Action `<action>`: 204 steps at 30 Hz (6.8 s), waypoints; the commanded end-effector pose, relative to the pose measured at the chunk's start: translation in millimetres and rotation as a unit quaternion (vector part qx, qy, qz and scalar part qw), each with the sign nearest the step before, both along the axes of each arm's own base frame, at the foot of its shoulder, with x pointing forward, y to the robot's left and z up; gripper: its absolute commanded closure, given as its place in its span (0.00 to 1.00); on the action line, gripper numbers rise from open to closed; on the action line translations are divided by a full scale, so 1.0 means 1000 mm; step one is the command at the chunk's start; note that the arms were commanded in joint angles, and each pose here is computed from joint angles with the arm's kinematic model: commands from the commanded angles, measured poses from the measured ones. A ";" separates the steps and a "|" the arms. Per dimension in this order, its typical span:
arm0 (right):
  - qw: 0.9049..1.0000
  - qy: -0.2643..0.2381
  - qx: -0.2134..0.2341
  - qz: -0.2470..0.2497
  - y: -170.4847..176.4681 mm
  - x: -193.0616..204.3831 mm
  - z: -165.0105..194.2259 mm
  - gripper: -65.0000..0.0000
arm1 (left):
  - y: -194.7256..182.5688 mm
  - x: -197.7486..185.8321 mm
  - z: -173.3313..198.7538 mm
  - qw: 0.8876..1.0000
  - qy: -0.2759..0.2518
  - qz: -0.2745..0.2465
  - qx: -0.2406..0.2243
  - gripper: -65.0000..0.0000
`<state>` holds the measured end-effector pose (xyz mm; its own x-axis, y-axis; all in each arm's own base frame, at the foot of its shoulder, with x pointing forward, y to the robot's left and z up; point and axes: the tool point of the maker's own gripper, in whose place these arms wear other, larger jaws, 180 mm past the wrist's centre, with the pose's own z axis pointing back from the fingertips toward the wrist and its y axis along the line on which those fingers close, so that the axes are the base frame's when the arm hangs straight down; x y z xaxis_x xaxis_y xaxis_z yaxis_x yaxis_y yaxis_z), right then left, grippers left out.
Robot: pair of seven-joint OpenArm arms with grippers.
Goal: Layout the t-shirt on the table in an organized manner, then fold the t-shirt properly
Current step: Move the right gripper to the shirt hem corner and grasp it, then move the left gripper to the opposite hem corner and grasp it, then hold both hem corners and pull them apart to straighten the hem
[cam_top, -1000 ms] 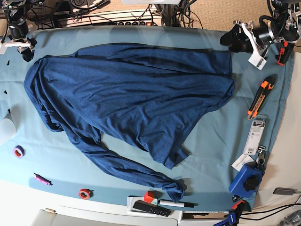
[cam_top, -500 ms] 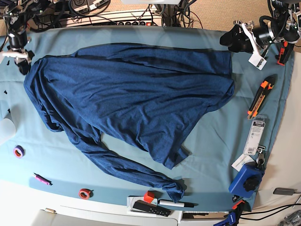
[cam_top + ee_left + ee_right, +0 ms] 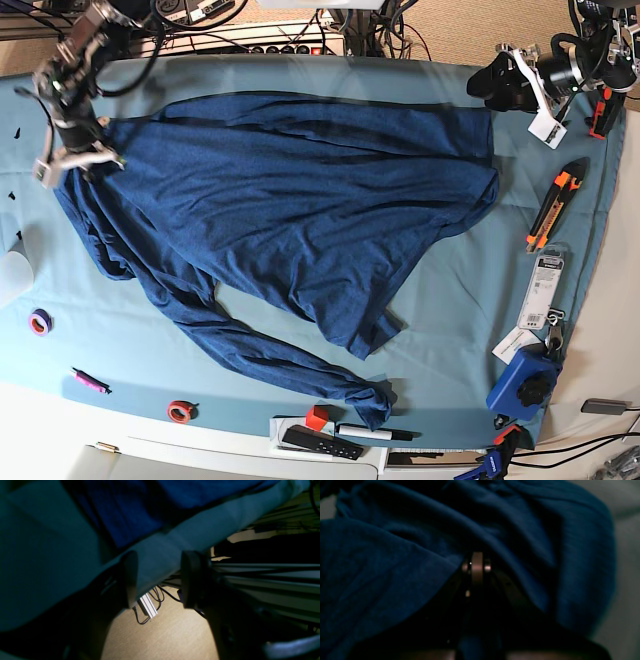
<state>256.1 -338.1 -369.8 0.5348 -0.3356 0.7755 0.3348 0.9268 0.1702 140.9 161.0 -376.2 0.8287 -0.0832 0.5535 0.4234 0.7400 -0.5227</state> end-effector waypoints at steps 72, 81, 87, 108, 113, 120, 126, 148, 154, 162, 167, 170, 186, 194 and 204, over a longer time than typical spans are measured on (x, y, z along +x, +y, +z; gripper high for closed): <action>0.969 -0.130 -0.211 0.004 0.035 0.145 0.111 1.00 | 0.000 0.007 0.010 1.000 -0.018 0.000 -0.007 0.57; 0.972 -0.081 -0.215 0.040 0.041 0.141 0.094 0.53 | 0.001 0.008 0.011 1.000 -0.021 0.001 -0.008 0.57; 0.960 -0.071 -0.270 -0.017 0.000 0.132 0.111 0.53 | 0.008 0.052 0.029 0.996 -0.087 0.010 0.007 0.57; 0.971 0.032 -0.224 -0.076 -0.108 0.107 0.047 0.53 | -0.035 0.306 0.060 0.985 -0.166 0.053 0.001 0.59; 0.977 0.037 -0.196 -0.071 -0.113 0.108 0.032 0.53 | -0.061 0.348 0.051 0.988 -0.133 0.073 -0.011 0.51; 0.979 0.034 -0.187 -0.069 -0.111 0.108 0.031 0.53 | -0.110 0.356 0.038 0.994 -0.088 0.061 -0.035 0.48; 0.980 0.036 -0.186 -0.068 -0.110 0.108 0.030 0.53 | -0.127 0.345 0.001 0.996 -0.064 0.068 0.002 0.48; 0.980 0.034 -0.187 -0.066 -0.110 0.108 0.030 0.53 | -0.161 0.346 0.022 0.989 -0.107 0.061 -0.084 1.00; 0.980 0.033 -0.187 -0.066 -0.110 0.109 0.030 0.53 | -0.132 0.359 0.028 0.986 -0.132 0.088 -0.053 1.00; 0.980 0.031 -0.188 -0.066 -0.109 0.109 0.031 0.53 | -0.077 0.374 0.022 0.977 -0.132 0.167 -0.011 1.00; 0.980 0.022 -0.187 -0.066 -0.109 0.111 0.033 0.53 | -0.051 0.380 0.015 0.968 -0.131 0.210 0.029 1.00; 0.982 0.012 -0.175 -0.067 -0.107 0.113 0.034 0.53 | -0.046 0.382 0.016 0.966 -0.132 0.222 0.029 1.00; 0.993 -0.046 -0.095 0.049 -0.056 0.137 0.035 0.41 | -0.061 0.379 0.015 0.969 -0.131 0.210 0.018 1.00; 0.991 -0.083 -0.097 0.037 -0.058 0.148 0.045 0.41 | -0.061 0.379 0.015 0.969 -0.130 0.209 0.018 1.00; 0.998 -0.053 0.004 0.015 -0.041 0.165 -0.011 0.41 | -0.061 0.379 0.015 0.969 -0.130 0.209 0.018 1.00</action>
